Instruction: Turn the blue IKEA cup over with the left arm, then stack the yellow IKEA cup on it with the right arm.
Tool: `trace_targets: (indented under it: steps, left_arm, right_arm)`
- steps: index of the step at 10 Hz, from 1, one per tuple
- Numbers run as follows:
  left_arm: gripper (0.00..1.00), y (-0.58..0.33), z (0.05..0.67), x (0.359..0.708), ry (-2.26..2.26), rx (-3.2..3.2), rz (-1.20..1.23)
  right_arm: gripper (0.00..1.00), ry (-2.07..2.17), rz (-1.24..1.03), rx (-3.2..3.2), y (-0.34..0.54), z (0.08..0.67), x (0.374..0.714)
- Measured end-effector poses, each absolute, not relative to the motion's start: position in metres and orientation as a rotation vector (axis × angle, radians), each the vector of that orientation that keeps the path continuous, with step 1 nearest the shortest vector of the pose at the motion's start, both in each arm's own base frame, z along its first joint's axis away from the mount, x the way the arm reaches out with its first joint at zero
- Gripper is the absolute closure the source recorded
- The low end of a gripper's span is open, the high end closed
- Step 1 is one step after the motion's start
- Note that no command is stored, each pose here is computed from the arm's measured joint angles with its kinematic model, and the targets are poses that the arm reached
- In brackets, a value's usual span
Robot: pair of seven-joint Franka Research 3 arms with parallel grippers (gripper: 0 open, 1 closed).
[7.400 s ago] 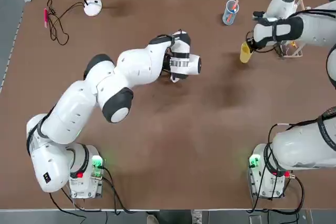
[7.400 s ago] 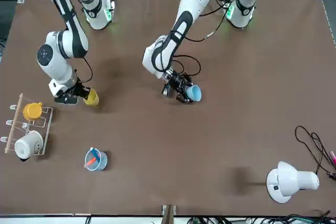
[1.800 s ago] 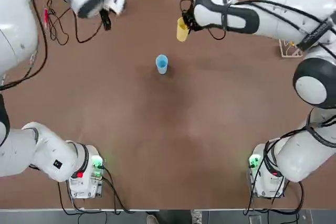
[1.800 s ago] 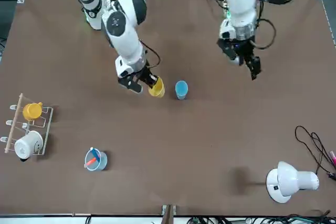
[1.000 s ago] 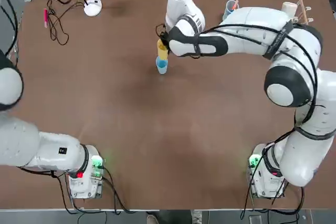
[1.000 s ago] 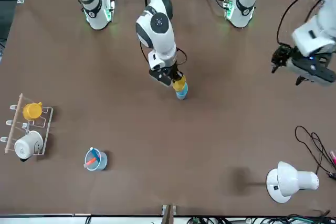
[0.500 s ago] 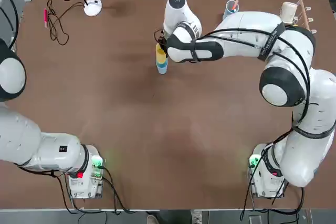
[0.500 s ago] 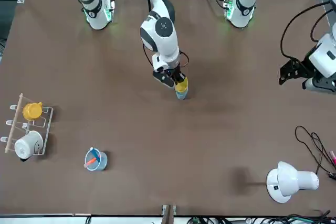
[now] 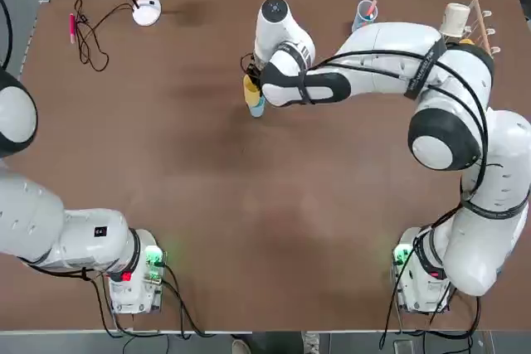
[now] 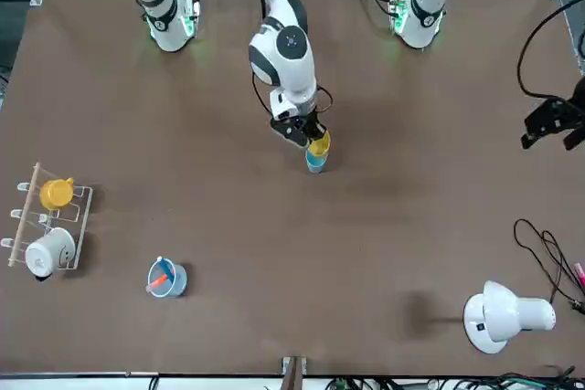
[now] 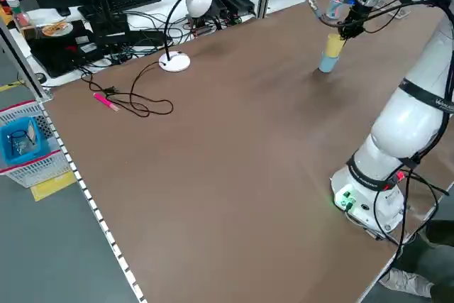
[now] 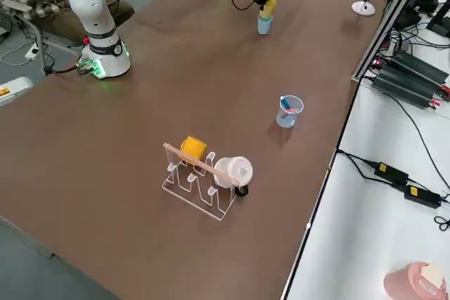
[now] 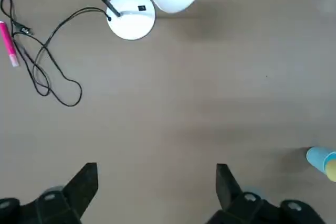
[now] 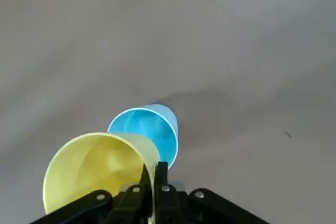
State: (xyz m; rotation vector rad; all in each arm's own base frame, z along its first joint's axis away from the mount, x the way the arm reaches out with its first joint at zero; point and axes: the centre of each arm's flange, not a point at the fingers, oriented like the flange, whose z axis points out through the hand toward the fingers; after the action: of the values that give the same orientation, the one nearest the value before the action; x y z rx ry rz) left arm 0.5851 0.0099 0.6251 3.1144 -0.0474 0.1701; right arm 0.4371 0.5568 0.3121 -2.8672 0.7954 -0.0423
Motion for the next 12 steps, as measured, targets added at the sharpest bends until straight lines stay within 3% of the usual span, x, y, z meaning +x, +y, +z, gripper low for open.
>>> trace_targets:
  steps: [8, 12]
  left_arm:
    - [0.01, -0.011, 0.607, 0.592, 0.097, 3.121, 0.099]
    - [0.01, -0.033, 0.607, 0.591, 0.096, 3.138, 0.101]
  right_arm:
    - [0.95, 0.79, -0.044, -2.891, 0.558, 0.302, 0.431]
    - [0.39, 0.883, -0.053, -2.843, 0.549, 0.305, 0.446]
